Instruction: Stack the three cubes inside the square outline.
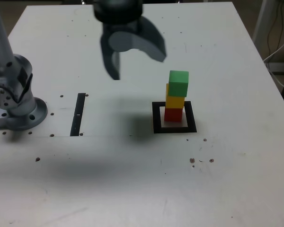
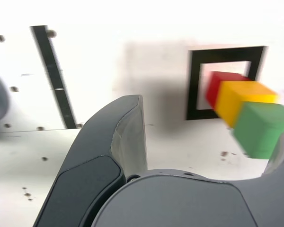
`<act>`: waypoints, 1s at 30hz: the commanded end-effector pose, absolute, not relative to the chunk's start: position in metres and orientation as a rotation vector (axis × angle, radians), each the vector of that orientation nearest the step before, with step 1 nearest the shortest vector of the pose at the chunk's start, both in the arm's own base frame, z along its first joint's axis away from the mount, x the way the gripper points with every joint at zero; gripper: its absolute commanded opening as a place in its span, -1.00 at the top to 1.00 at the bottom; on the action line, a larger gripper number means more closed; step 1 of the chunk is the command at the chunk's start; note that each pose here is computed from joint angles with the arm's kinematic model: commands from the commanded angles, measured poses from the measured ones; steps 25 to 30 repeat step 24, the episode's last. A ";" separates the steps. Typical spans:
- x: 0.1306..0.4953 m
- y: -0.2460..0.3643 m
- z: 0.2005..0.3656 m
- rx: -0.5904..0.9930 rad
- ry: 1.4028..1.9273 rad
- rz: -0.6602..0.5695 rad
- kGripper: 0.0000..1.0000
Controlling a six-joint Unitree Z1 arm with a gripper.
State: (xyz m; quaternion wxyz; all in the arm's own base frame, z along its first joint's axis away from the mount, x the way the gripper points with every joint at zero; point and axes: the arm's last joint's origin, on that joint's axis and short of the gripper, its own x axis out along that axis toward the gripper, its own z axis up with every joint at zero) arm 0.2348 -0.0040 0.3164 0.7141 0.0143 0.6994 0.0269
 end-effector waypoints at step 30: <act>0.152 0.010 0.244 -0.017 1.700 0.100 -1.00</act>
